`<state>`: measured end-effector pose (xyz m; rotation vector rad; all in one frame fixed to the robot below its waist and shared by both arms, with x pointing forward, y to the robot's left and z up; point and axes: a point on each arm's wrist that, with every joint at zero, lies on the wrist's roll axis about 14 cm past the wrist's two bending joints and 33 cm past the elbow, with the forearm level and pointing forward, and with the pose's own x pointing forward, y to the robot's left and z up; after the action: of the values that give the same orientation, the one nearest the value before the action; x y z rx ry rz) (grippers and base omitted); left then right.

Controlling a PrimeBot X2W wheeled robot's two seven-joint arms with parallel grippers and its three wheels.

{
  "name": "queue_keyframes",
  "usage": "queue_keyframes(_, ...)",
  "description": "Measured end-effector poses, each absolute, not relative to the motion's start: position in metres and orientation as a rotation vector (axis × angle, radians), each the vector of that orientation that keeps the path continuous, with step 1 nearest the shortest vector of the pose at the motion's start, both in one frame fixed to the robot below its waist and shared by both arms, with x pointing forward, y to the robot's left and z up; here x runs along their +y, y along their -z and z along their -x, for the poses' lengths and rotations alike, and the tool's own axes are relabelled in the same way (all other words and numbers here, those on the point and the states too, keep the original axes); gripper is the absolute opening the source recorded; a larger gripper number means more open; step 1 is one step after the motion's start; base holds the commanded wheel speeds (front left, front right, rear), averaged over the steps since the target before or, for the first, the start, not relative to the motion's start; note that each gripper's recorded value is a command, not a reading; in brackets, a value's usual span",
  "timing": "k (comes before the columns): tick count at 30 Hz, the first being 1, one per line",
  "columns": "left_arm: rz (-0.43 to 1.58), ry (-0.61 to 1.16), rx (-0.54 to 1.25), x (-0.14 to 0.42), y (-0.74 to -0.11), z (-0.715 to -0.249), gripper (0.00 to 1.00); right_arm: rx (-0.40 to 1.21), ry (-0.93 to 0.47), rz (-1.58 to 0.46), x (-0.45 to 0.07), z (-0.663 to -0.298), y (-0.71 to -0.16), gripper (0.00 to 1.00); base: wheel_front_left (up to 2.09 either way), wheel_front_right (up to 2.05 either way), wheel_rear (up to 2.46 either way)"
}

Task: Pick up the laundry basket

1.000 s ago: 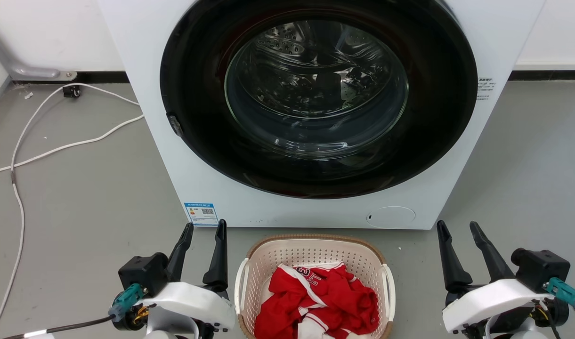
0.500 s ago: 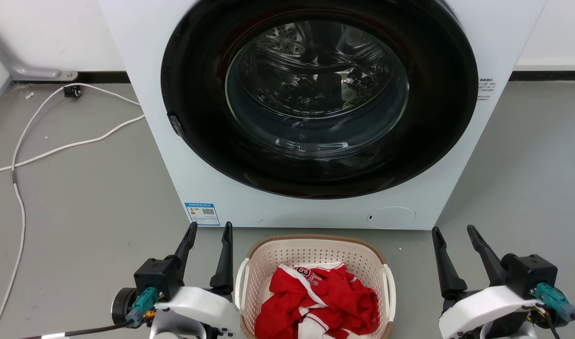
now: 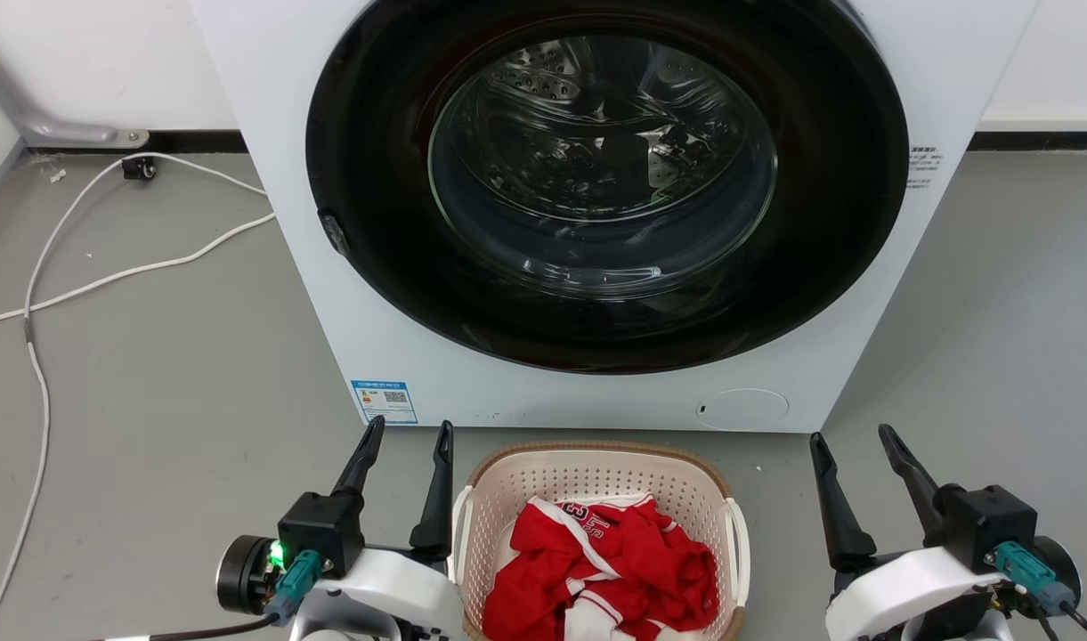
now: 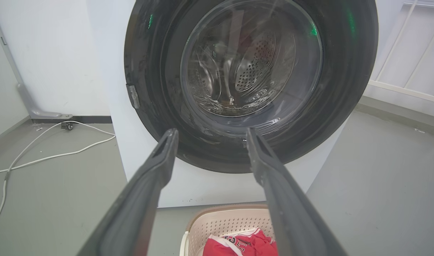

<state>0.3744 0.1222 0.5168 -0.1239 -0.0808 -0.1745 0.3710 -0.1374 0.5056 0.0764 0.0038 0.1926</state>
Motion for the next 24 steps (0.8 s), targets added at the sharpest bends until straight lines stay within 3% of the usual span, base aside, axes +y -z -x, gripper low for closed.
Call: queue_keyframes(24,0.082,0.218,-0.087,0.1131,-0.5117,-0.3699,1.00,-0.008,-0.191,-0.028,-0.1393,-0.3681,-0.5021,1.00,0.00,0.00,0.00)
